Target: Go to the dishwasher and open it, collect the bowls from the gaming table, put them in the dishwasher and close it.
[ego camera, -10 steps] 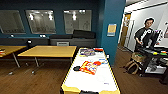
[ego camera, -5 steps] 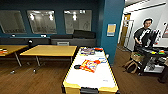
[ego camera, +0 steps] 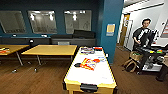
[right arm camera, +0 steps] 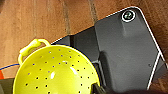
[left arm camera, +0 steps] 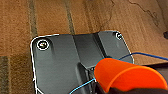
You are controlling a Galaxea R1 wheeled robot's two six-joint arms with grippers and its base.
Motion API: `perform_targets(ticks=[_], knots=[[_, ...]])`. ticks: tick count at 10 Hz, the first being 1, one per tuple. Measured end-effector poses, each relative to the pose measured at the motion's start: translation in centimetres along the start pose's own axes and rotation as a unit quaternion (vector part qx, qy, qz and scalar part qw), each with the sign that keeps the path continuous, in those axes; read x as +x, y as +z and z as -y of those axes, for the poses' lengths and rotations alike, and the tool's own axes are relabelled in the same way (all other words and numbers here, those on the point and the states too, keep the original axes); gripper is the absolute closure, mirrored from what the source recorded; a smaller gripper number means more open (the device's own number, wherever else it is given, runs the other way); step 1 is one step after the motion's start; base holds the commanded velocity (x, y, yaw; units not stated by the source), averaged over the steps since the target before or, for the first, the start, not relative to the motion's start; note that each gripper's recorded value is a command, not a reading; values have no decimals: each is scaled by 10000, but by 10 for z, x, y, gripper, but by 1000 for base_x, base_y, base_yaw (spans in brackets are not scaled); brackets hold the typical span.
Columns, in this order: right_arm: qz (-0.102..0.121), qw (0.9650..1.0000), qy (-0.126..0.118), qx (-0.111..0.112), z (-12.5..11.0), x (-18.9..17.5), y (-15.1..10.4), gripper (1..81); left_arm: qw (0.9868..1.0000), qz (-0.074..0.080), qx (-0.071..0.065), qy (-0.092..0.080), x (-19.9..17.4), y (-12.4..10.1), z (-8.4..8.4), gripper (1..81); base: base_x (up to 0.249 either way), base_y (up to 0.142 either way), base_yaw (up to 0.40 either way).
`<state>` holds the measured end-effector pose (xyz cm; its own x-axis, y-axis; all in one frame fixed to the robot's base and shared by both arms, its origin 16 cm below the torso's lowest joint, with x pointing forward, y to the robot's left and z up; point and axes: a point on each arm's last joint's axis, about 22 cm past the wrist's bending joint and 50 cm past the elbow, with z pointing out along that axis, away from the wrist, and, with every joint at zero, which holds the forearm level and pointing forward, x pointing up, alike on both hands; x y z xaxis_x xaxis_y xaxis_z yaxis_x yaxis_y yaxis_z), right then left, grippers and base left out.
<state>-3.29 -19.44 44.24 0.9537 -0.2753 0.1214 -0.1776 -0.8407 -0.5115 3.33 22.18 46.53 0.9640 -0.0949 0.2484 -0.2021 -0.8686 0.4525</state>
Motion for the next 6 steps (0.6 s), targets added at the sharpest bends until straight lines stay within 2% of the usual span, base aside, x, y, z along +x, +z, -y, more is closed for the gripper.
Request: perform_targets(ticks=[1, 6], knots=[[-17, 10000, -21, -59, -6, 4, -2, 811, 10000, -18, -19, 4, 2, 1, -2, 811, -112, 0, 0], [0, 10000, -11, -31, -2, 0, 0, 811, 10000, 4, 55, 8, -1, -1, 5, 811, -114, 0, 0]])
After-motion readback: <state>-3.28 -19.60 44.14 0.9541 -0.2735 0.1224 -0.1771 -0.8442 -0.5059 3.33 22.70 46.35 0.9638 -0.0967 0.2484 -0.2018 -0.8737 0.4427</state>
